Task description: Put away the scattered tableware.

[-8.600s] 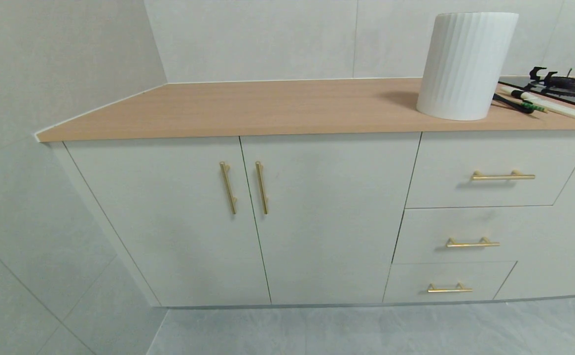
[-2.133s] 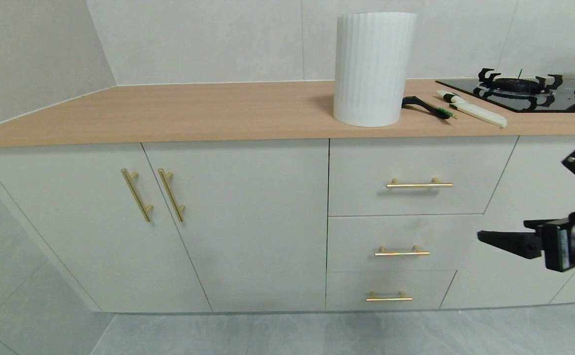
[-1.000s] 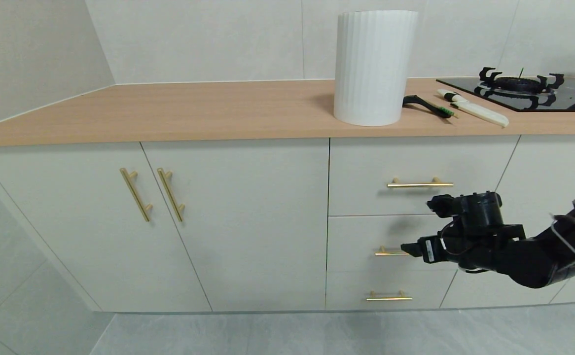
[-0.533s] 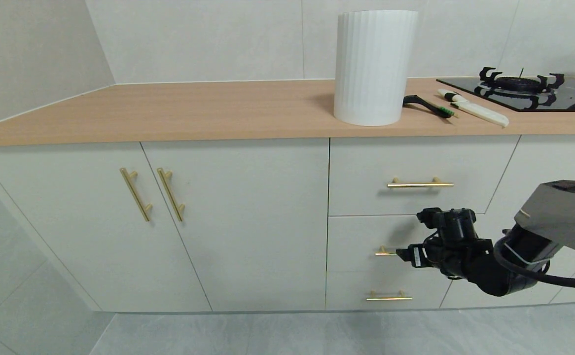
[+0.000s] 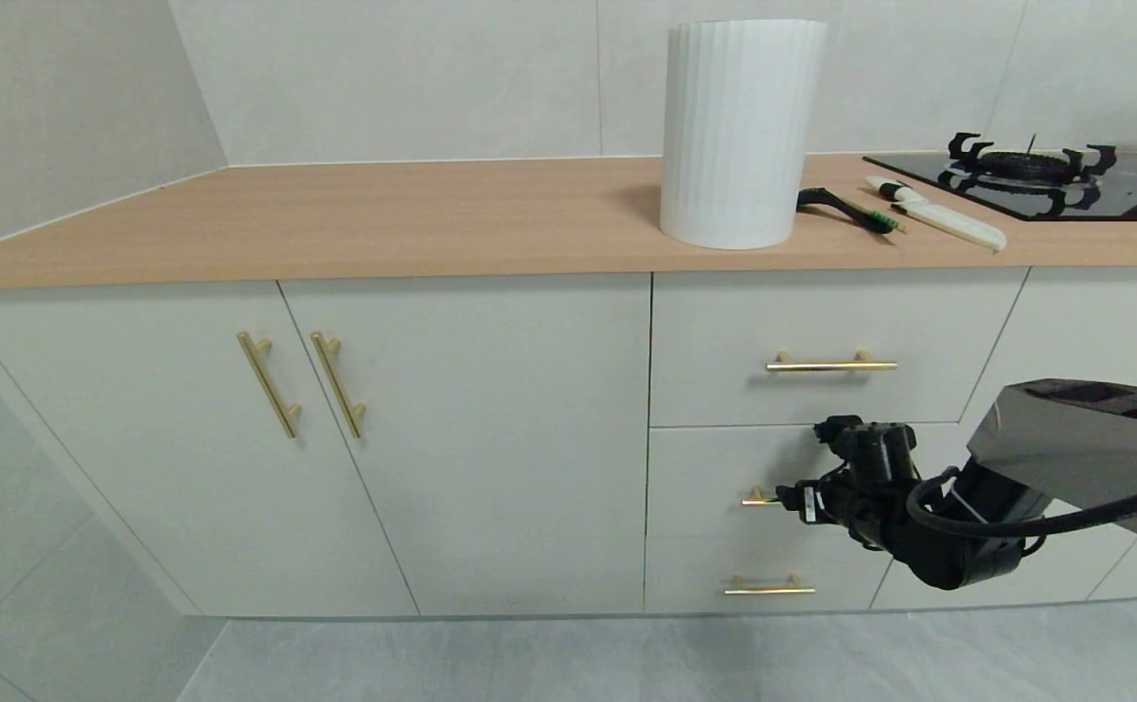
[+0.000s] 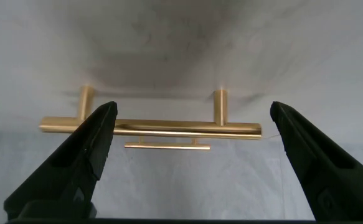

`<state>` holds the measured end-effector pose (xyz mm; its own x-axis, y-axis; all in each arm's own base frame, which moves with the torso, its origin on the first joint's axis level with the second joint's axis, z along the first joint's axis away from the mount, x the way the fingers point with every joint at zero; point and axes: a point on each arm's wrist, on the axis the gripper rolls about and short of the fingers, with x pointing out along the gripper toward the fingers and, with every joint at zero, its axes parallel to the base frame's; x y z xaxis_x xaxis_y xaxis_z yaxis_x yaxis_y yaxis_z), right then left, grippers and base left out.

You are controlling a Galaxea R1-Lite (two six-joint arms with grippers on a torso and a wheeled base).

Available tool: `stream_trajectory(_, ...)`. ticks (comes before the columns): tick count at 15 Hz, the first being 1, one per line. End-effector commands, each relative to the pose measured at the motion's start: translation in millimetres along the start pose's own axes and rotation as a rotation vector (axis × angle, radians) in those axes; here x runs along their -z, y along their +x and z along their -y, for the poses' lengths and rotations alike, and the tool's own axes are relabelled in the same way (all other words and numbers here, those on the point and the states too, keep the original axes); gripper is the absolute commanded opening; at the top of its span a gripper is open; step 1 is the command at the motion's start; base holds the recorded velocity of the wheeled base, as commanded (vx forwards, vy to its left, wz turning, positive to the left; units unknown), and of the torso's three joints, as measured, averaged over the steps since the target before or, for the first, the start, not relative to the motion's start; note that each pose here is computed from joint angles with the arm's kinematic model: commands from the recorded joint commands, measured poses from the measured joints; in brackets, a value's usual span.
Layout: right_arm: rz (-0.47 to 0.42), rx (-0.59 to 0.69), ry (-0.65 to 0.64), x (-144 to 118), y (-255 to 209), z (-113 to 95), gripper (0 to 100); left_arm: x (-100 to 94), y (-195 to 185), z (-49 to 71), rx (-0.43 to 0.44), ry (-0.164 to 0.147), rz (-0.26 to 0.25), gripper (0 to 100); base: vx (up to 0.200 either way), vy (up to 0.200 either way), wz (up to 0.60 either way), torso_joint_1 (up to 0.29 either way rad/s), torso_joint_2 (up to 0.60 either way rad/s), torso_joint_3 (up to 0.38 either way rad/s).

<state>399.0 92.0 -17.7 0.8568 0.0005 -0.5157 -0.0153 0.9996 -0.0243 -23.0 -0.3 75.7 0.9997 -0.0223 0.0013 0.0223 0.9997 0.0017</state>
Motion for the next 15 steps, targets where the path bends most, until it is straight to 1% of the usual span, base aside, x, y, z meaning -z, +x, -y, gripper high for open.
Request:
stream_trajectory(1, -0.002, 0.003, 0.001, 4.0, 8.6, -1.4, 100, 0.0, 0.1, 0.0, -0.001, 0.0, -0.001, 100, 0.0, 0.0, 0.0, 0.0, 0.0, 0.0)
stream_trajectory(6, 0.047, 0.051, 0.012, 7.6, 28.1, -3.2, 100, 0.0, 0.1, 0.0, 0.001, 0.0, -0.001, 100, 0.0, 0.0, 0.0, 0.0, 0.0, 0.0)
stream_trajectory(15, 0.018, 0.053, 0.002, 11.2, 20.8, -1.4, 100, 0.0, 0.1, 0.0, -0.001, 0.0, -0.001, 100, 0.0, 0.0, 0.0, 0.0, 0.0, 0.0)
